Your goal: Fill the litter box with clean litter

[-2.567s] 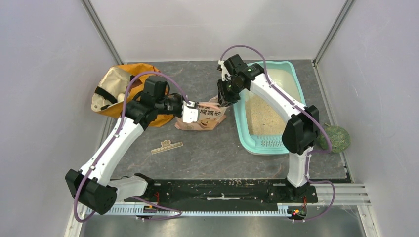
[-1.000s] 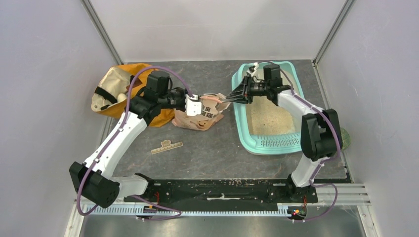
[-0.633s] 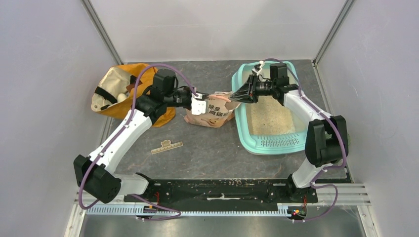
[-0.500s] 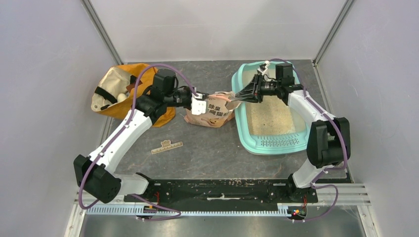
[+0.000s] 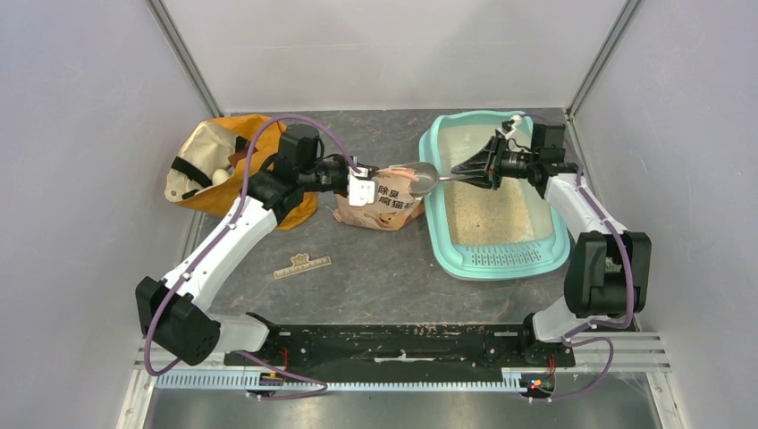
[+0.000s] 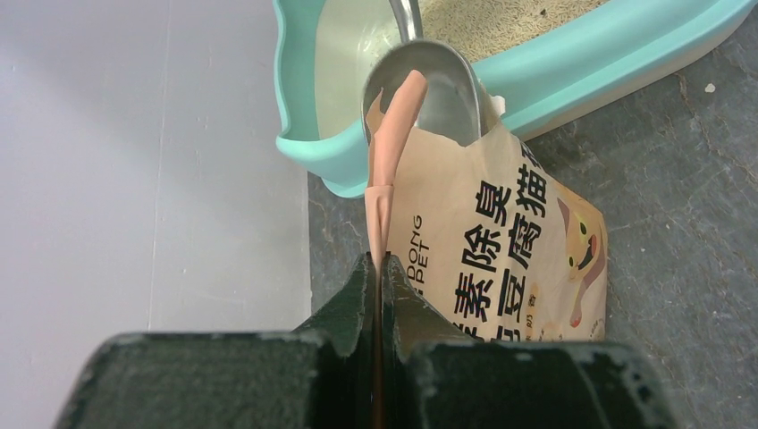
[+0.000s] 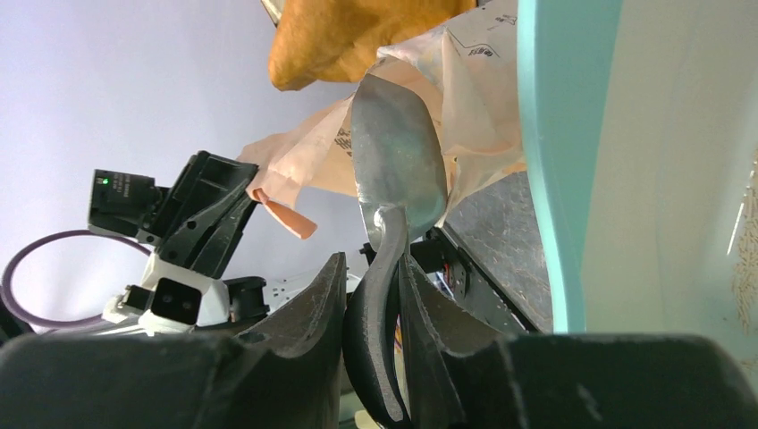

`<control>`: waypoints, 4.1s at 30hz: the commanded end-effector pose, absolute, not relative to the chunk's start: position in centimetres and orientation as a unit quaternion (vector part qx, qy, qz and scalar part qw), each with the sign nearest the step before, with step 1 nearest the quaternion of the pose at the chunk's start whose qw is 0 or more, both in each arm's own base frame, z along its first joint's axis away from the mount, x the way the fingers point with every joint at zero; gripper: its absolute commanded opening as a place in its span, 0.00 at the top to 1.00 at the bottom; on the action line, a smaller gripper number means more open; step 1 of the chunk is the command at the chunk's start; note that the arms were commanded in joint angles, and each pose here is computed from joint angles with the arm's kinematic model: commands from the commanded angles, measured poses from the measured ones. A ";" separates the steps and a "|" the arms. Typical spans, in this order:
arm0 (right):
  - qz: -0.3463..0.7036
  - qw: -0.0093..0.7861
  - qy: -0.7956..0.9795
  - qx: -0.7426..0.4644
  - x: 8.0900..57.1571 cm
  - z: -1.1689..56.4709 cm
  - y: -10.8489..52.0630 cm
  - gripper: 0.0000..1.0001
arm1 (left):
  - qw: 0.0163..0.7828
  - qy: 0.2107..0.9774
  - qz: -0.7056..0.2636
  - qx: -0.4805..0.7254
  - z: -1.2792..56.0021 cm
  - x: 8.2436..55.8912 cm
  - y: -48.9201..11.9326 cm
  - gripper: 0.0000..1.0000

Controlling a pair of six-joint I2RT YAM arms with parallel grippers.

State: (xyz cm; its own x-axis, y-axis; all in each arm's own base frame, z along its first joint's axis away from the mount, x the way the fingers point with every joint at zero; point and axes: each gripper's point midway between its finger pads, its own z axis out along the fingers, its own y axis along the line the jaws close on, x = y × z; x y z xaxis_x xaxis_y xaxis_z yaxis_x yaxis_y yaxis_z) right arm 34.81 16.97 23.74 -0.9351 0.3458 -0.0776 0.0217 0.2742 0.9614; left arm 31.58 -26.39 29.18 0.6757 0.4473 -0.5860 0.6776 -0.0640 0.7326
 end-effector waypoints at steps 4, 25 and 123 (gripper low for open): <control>0.615 0.163 0.765 0.104 33.5 26.6 14.5 1.00 | 0.594 0.350 -0.109 0.716 31.8 31.6 -27.8 0.98; 0.605 0.192 0.762 0.127 30.3 26.4 8.4 1.00 | 0.584 0.346 -0.114 0.725 31.1 32.1 -28.4 0.98; 0.051 0.306 0.945 -0.102 38.7 25.9 21.9 1.00 | 0.614 0.311 -0.111 0.717 31.6 30.5 -28.8 0.98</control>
